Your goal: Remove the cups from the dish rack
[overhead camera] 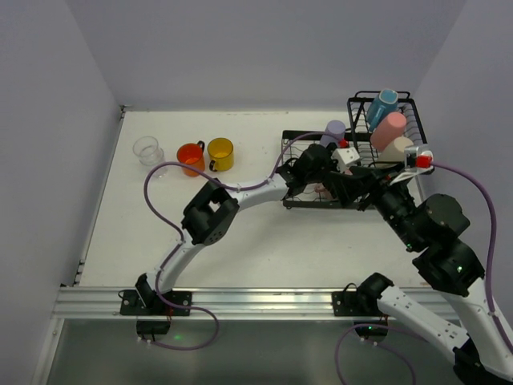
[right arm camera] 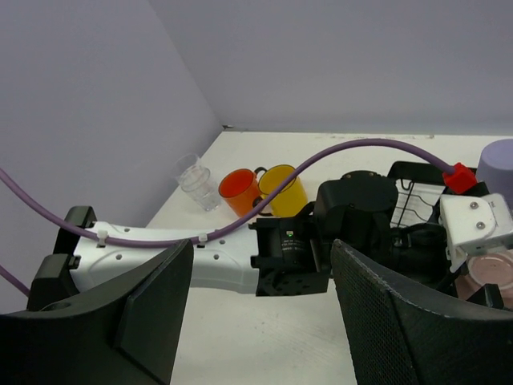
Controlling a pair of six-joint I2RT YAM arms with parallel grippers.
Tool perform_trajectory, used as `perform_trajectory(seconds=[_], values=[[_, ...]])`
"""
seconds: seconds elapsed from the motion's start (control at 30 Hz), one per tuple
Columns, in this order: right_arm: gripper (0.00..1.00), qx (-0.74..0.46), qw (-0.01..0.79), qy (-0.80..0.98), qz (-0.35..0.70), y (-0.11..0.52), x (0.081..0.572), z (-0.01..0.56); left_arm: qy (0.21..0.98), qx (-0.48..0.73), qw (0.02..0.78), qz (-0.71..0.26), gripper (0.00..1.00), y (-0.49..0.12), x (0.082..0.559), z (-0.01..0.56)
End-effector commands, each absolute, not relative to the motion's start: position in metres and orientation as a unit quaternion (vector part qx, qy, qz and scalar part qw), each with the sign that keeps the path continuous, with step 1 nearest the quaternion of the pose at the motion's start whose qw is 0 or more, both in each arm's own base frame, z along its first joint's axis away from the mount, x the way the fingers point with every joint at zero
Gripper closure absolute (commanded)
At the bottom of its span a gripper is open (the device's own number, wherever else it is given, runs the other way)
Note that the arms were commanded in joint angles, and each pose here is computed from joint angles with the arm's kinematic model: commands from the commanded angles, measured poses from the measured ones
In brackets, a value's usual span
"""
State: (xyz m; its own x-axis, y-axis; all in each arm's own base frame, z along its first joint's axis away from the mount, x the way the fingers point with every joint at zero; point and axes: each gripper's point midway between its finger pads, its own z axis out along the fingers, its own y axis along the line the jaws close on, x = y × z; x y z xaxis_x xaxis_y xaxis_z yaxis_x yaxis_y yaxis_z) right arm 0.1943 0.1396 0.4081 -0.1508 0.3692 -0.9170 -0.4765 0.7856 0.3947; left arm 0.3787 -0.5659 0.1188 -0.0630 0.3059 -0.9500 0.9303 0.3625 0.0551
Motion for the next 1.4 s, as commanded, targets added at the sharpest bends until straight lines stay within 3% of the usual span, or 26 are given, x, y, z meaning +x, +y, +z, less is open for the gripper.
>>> perform_trajectory(seconds=[0.0,0.17,0.2,0.3,0.6,1.03,1.37], values=[[0.28,-0.052,0.658,0.677,0.327,0.144,0.197,0.413,0.68,0.462,0.505,-0.264,0.03,-0.544,0.388,0.113],[0.27,-0.053,0.658,0.674,0.331,0.144,0.195,0.415,0.681,0.468,0.498,-0.261,0.19,-0.544,0.388,0.105],[0.27,-0.053,0.659,0.674,0.331,0.144,0.195,0.415,0.68,0.469,0.497,-0.264,0.28,-0.545,0.387,0.105],[0.27,-0.053,0.658,0.674,0.332,0.144,0.195,0.415,0.676,0.467,0.503,-0.268,0.4,-0.546,0.387,0.113],[0.27,-0.029,0.66,0.665,0.348,0.147,0.2,0.421,0.664,0.413,0.563,-0.266,0.64,-0.52,0.391,0.176],[0.27,-0.01,0.658,0.639,0.399,0.161,0.204,0.431,0.61,0.287,0.631,-0.383,0.69,-0.459,0.398,0.309],[0.26,0.086,0.675,0.597,0.426,0.148,0.218,0.433,0.572,0.205,0.634,-0.479,0.77,-0.399,0.383,0.385]])
